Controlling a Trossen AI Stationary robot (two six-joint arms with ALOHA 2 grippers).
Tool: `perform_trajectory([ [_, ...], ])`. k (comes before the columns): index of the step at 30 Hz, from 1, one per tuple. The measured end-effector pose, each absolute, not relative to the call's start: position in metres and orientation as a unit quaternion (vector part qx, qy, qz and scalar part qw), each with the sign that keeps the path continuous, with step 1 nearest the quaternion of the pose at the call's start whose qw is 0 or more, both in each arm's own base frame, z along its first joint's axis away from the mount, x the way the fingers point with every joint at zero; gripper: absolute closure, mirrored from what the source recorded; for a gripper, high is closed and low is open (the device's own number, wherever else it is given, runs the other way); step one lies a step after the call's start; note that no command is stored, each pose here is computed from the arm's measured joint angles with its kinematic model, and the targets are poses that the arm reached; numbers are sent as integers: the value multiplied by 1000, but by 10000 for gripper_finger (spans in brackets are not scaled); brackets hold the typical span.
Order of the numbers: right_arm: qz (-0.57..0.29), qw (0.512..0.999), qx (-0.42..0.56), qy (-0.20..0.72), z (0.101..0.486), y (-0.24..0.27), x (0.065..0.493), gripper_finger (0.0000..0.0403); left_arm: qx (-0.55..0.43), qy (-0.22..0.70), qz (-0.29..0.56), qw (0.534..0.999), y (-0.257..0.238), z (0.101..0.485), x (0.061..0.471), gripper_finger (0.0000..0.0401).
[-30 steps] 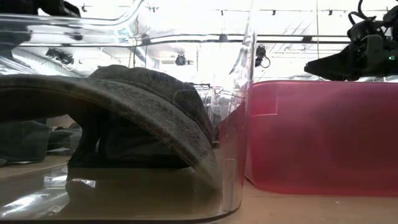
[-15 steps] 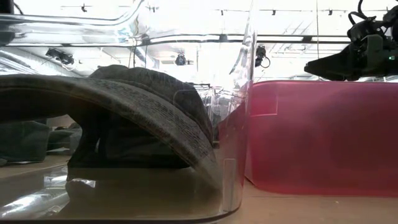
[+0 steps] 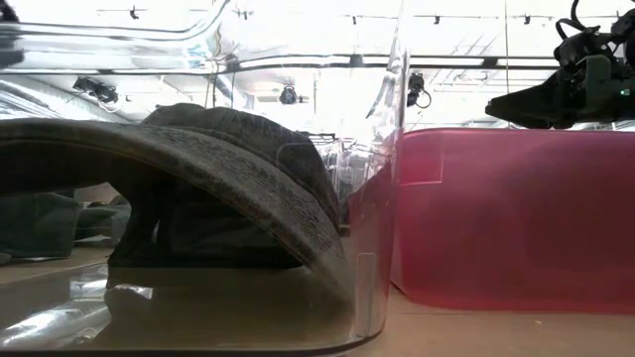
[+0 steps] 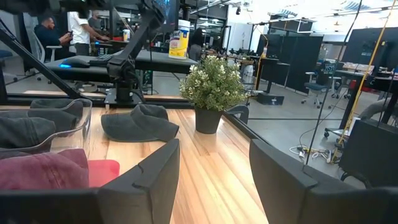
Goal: Pick & Place hat
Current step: Put the bottom black cap into the transparent bin
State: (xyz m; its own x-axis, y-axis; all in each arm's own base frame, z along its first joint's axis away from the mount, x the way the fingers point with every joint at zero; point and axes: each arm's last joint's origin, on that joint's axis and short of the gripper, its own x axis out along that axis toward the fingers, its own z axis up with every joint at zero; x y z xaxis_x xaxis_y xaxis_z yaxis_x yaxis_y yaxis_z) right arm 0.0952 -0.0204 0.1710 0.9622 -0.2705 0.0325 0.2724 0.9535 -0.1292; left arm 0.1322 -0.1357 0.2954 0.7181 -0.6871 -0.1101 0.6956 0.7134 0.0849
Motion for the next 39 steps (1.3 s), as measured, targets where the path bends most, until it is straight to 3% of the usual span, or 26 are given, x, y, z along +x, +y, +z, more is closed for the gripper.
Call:
perform_trajectory([
  [6, -137, 988, -66, -7, 171, -20, 95, 204, 47, 247, -244, 936, -165, 285, 140, 229],
  [18, -137, 988, -66, -7, 171, -20, 95, 204, -41, 514, -68, 854, -187, 226, 149, 229],
  [29, -137, 988, -66, -7, 171, -20, 95, 204, -143, 577, 37, 803, -184, 210, 152, 229],
  [39, -137, 988, -67, -7, 171, -20, 95, 204, -133, 612, 40, 778, -196, 189, 155, 229],
])
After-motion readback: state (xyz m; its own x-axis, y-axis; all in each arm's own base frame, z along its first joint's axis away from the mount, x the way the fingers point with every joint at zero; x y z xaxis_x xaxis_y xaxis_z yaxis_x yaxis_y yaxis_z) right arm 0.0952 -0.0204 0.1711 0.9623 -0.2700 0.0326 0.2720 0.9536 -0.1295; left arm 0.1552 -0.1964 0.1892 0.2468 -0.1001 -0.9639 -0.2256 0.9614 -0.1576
